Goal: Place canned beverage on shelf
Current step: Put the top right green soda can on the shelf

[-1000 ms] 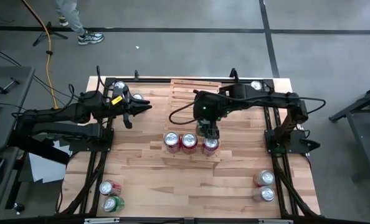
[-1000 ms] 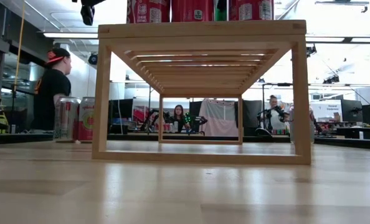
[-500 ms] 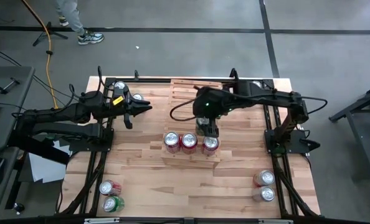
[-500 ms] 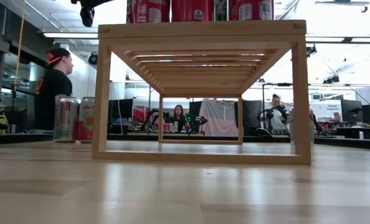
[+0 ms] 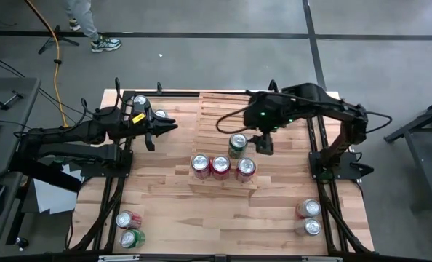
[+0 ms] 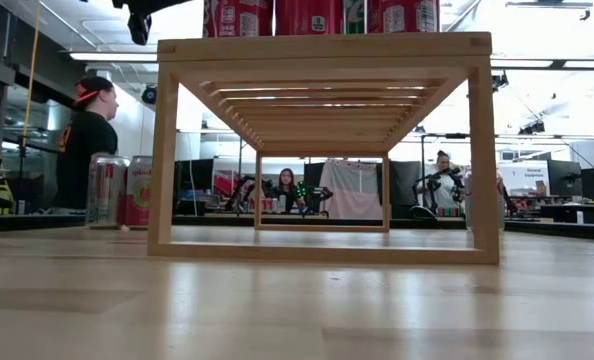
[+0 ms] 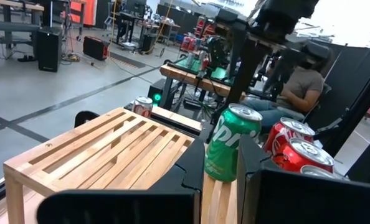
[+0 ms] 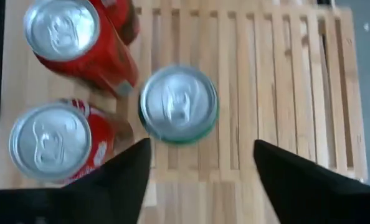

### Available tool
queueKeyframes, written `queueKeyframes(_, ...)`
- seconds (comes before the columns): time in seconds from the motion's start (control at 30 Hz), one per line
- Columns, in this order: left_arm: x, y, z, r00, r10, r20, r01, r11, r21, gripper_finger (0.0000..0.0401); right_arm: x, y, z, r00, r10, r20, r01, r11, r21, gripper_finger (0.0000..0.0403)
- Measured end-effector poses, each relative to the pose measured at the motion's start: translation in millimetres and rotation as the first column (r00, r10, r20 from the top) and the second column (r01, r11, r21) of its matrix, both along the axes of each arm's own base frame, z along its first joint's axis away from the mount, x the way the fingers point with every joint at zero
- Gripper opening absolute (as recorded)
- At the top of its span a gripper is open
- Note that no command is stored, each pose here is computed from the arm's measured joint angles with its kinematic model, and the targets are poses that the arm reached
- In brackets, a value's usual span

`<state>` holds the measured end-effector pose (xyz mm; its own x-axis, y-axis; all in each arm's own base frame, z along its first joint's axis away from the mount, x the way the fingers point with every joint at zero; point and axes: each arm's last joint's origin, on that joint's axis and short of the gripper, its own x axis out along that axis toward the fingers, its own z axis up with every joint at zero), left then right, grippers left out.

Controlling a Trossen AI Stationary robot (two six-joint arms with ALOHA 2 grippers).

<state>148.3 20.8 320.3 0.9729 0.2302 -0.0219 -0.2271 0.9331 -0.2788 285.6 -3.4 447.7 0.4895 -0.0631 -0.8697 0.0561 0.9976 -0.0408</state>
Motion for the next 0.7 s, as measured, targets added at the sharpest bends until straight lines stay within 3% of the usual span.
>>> queueKeyframes(0.17, 0.0, 0.0, -0.4, 1.0, 0.0, -0.004, 0.0, 1.0, 0.0, 0.0003, -26.7, -1.3, -11.1, 0.996, -0.074, 0.046, 0.075, 0.997, -0.015, 0.0138)
queueKeyframes(0.33, 0.0, 0.0, -0.4, 1.0, 0.0, -0.004, 0.0, 1.0, 0.0, 0.0003, -38.9, -5.0, -42.2, 0.974, -0.163, 0.157, 0.157, 0.986, 0.052, 0.0014)
queueKeyframes(0.47, 0.0, 0.0, -0.4, 1.0, 0.0, -0.004, 0.0, 1.0, 0.0, 0.0003, -36.4, -7.3, -74.0, 0.95, -0.255, 0.181, 0.23, 0.962, 0.148, 0.002)
queueKeyframes(0.7, 0.0, 0.0, -0.4, 1.0, 0.0, -0.004, 0.0, 1.0, 0.002, 0.0003, -26.5, -8.5, -111.9, 0.927, -0.334, 0.167, 0.306, 0.936, 0.176, 0.0005)
